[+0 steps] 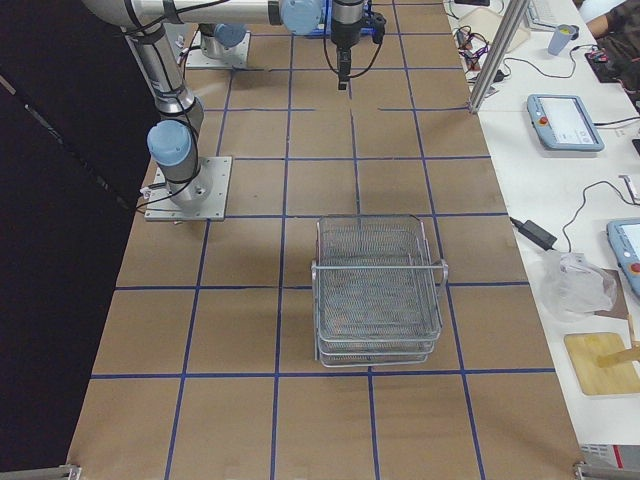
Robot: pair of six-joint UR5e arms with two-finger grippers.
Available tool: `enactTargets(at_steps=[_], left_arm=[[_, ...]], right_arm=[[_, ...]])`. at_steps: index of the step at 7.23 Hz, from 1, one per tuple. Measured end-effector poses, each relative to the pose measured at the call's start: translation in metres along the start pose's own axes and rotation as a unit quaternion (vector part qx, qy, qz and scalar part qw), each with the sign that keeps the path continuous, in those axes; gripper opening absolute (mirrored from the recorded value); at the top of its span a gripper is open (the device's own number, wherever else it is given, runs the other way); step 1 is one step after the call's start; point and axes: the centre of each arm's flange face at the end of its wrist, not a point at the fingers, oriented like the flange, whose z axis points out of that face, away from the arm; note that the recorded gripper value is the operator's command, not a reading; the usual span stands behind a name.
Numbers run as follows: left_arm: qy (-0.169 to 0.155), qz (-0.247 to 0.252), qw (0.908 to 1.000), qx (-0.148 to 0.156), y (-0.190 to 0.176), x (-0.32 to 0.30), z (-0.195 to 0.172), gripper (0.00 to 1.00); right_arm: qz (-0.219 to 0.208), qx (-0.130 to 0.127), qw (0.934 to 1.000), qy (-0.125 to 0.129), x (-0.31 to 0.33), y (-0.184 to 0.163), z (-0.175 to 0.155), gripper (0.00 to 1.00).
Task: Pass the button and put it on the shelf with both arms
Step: 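Close the left gripper on the red push button's base, then lift the red push button and carry it toward the right gripper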
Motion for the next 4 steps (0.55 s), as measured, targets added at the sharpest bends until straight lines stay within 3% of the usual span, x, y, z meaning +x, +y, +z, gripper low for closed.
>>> enactTargets(at_steps=[1, 4], left_arm=[[0.0, 0.001, 1.0, 0.0, 0.0008, 0.001, 0.0003, 0.06], [0.004, 0.004, 1.0, 0.004, -0.0005, 0.0056, -0.0087, 0.06]], right_arm=[[0.0, 0.0, 1.0, 0.0, 0.0, 0.0, 0.0, 1.0], [0.0, 0.0, 1.0, 0.001, 0.0001, 0.0001, 0.0001, 1.0]])
